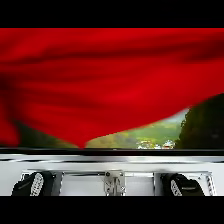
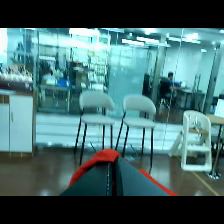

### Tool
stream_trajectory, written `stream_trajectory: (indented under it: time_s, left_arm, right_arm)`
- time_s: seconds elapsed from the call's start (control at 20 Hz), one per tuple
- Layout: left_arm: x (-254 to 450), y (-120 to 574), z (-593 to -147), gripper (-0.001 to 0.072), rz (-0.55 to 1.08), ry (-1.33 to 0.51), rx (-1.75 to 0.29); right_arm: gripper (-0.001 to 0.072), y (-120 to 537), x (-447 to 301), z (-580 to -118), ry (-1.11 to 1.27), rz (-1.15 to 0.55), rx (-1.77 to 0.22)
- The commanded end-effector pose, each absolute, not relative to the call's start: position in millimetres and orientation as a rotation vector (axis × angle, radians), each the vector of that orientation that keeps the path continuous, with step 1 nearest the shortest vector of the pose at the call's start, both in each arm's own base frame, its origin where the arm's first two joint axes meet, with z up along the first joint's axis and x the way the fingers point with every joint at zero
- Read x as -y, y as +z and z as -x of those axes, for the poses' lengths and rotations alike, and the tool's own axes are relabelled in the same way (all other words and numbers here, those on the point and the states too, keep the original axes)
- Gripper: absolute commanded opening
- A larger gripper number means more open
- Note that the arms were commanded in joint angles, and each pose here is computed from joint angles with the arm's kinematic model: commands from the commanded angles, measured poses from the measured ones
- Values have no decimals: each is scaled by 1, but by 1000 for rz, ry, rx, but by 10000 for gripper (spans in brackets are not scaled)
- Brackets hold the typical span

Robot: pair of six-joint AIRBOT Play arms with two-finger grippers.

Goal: Fold the shirts.

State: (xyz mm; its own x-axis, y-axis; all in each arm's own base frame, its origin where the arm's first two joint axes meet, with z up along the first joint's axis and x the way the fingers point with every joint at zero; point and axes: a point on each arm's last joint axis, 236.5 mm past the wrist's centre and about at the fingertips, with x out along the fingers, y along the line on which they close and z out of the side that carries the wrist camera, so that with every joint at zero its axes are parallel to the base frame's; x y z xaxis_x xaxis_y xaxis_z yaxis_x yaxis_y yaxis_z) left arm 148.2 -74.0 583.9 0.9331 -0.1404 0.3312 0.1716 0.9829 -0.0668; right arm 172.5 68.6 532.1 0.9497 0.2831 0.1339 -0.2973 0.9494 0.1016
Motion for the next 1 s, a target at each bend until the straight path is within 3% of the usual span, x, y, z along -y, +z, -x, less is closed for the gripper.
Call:
stream_trajectory:
  time_s: [0.0,0.25,0.5,0.7,0.95]
  left_arm:
    - [86,589,-120,39,66,-140,370]
    - [74,531,-129,39,42,-62,127]
    - [53,434,-161,39,104,-42,-249]
    - [46,335,-221,39,341,-164,-510]
    - [40,238,-306,39,625,-296,-565]
  right_arm:
    - [56,524,-72,-158,307,-142,79]
    - [56,474,-58,-163,229,-141,-130]
    - [56,345,-35,-175,112,-130,-681]
    - [56,247,-36,-249,98,-194,-885]
    - [56,161,-72,-379,185,-444,-884]
